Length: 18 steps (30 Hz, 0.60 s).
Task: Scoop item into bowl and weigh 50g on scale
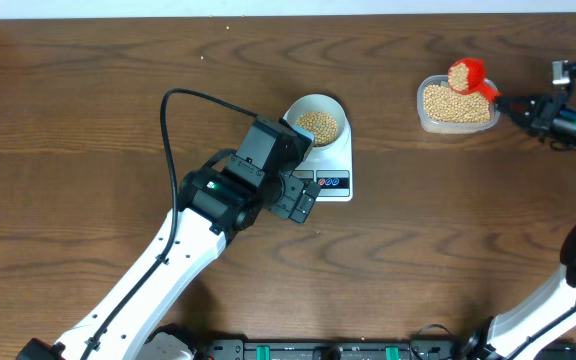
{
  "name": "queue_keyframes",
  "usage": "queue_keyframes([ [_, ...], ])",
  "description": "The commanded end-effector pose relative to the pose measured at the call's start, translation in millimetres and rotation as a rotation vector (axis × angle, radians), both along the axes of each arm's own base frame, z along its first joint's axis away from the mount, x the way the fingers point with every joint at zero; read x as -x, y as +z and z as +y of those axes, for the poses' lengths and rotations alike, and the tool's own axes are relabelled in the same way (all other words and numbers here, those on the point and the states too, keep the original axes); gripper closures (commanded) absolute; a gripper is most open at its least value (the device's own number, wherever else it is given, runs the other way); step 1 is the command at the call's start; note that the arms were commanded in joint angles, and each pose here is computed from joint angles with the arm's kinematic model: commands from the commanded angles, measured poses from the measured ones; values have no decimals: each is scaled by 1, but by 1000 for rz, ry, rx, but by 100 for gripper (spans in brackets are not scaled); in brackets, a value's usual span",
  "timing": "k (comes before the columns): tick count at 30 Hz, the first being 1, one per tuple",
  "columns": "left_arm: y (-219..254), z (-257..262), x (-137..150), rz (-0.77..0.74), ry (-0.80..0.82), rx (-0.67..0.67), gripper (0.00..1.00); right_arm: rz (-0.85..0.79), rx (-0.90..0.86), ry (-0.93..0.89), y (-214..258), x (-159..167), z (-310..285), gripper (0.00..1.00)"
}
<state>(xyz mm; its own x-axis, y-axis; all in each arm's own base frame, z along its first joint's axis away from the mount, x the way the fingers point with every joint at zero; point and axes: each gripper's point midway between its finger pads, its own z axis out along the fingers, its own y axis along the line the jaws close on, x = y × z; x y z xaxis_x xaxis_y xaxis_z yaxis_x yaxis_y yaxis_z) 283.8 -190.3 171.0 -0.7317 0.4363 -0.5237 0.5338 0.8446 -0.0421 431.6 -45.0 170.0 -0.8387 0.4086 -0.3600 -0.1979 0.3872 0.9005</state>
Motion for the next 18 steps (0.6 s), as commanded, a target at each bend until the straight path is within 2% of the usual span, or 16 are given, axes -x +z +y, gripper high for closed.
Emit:
queue_keyframes([
  [1, -2, 1, 1, 7, -11, -4, 1, -29, -39, 79, 6, -4, 31, 99],
  [18, -2, 1, 1, 7, -11, -4, 1, 25, -46, 368, 6, 7, 165, 99],
])
